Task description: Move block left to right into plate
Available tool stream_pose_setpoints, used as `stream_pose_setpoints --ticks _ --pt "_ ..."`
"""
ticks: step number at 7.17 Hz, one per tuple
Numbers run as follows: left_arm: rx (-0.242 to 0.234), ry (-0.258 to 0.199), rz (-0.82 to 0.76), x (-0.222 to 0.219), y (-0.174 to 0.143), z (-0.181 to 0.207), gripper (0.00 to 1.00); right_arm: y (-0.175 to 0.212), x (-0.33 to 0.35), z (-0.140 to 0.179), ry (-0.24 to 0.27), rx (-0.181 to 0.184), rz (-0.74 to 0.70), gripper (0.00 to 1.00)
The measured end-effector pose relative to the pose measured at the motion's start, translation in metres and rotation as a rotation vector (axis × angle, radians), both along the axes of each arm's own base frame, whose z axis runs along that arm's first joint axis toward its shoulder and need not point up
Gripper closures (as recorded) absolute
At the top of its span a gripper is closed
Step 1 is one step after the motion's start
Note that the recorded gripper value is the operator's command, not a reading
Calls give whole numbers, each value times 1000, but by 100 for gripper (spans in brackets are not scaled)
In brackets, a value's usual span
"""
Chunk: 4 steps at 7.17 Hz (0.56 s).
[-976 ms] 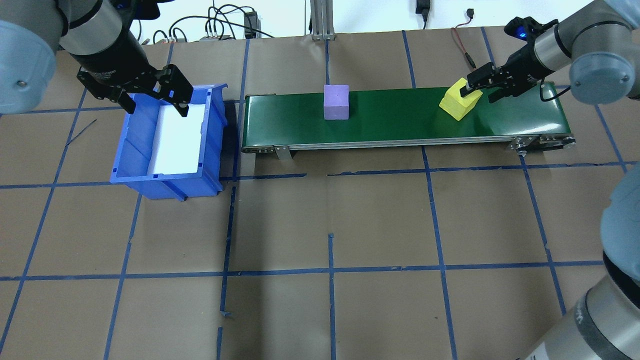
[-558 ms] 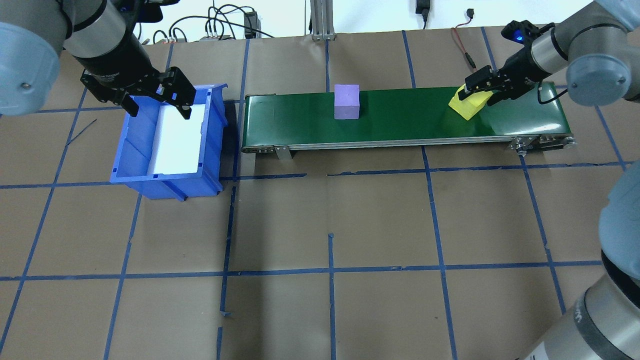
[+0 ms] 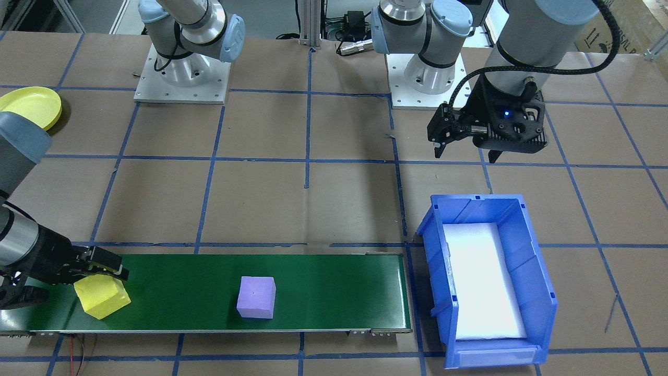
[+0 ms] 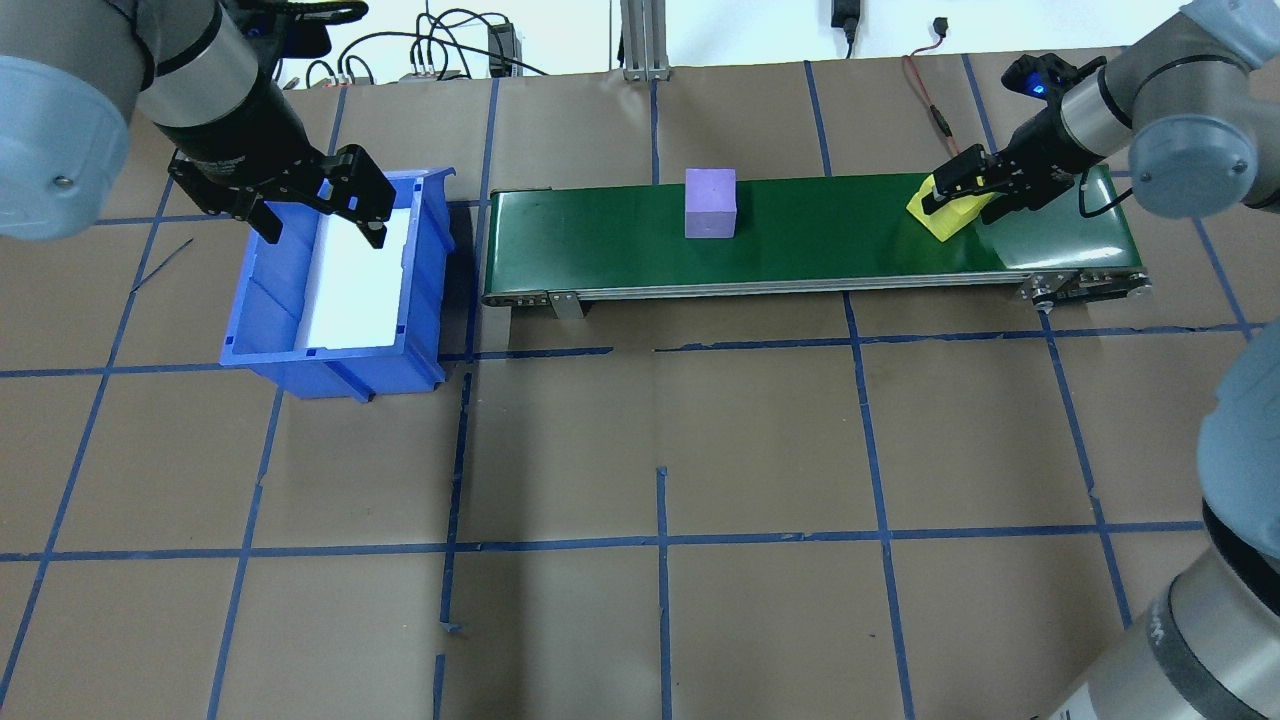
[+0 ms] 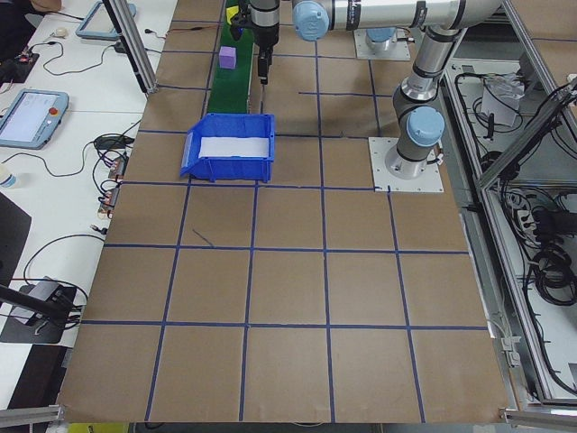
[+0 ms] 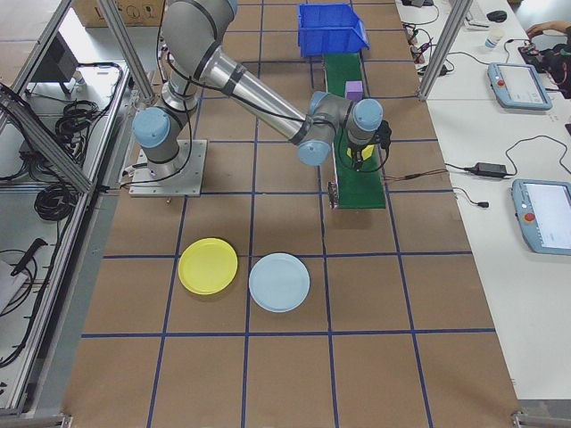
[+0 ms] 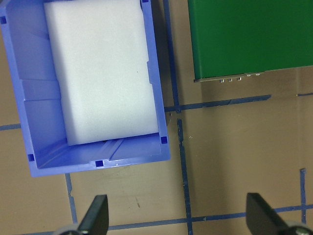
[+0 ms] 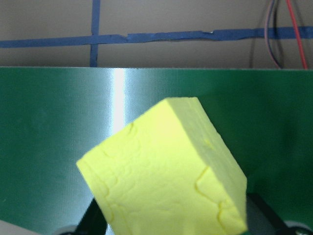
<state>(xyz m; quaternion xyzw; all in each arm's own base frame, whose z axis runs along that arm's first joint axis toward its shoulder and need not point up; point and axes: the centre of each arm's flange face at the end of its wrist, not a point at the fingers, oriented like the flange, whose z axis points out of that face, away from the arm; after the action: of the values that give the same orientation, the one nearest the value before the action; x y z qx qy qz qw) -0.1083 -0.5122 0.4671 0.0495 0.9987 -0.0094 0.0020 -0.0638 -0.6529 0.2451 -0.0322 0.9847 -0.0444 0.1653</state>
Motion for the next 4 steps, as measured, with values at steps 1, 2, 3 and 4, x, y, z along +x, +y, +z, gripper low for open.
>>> stream_pose_setpoints --ticks 1,2,3,4 --pt "1 0 0 0 0 0 0 -2 -5 3 41 -5 0 52" --pt "2 0 1 0 0 -1 0 -4 -10 6 92 -16 1 79" --pt "4 -1 1 1 0 -1 0 -5 -14 9 138 -30 1 92" --pt "6 -2 2 1 1 -1 0 -4 -17 12 168 -39 0 92"
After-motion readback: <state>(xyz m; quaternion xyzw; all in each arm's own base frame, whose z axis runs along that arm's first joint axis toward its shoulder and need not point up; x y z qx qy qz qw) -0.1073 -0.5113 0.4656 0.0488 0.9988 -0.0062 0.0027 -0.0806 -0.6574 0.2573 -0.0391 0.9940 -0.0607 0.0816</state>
